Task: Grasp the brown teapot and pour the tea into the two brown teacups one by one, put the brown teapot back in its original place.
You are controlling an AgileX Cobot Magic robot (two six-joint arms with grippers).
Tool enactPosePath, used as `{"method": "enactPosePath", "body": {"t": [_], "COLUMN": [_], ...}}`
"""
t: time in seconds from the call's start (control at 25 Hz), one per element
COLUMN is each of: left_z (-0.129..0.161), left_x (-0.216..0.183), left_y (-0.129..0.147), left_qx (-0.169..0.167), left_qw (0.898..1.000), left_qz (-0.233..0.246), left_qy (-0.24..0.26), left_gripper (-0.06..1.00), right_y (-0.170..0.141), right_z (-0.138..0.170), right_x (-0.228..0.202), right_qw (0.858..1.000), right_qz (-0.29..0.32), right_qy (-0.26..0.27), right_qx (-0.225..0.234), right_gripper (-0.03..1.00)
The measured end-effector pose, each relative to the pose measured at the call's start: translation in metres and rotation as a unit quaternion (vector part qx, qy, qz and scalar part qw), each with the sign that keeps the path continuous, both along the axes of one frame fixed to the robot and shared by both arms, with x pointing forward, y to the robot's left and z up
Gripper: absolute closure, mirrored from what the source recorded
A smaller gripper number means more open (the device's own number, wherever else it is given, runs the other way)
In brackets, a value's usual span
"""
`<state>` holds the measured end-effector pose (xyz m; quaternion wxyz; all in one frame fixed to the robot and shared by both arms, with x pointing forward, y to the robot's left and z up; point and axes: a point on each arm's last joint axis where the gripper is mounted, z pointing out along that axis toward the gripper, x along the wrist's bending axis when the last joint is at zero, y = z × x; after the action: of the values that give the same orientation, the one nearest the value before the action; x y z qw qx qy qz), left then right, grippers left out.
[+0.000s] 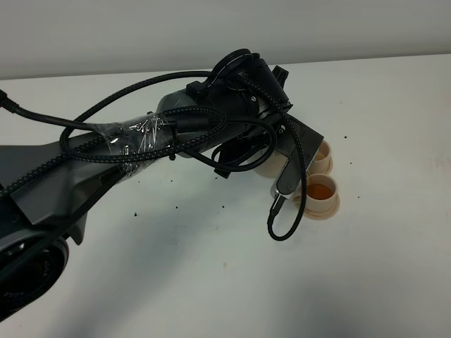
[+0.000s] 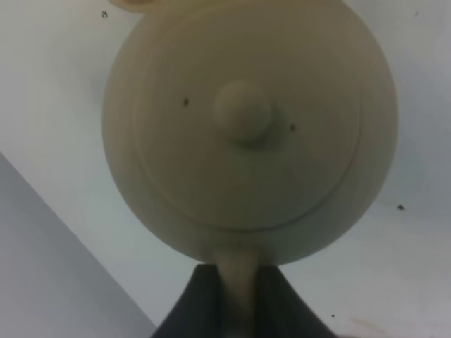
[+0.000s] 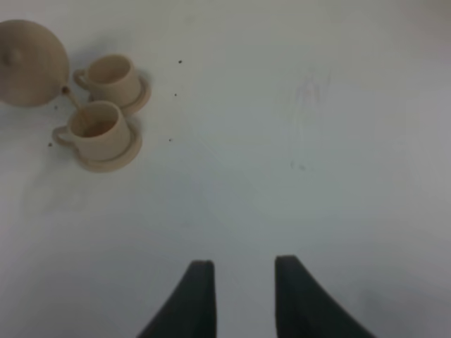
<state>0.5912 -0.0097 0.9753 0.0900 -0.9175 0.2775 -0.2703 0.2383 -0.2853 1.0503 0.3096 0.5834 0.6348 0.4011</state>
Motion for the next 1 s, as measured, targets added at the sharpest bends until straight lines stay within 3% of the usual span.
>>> {"method": "enactPosePath", "body": {"t": [1.0], "left_z": [0.0021], "left_x": [-0.0040], "left_y": [-0.0082], "left_qx": [0.006], "left_qw": [1.000], "left_qz": [-0.024], "left_qy": [-0.020], "left_gripper": [0.79], "right_y": [0.0000], "right_z": [0.0000], "right_x": [0.0000], "right_qw": [1.000], "right_qz": [0.000], "right_qy": [0.000], "right_qx": [0.000], "right_gripper": [0.73]}}
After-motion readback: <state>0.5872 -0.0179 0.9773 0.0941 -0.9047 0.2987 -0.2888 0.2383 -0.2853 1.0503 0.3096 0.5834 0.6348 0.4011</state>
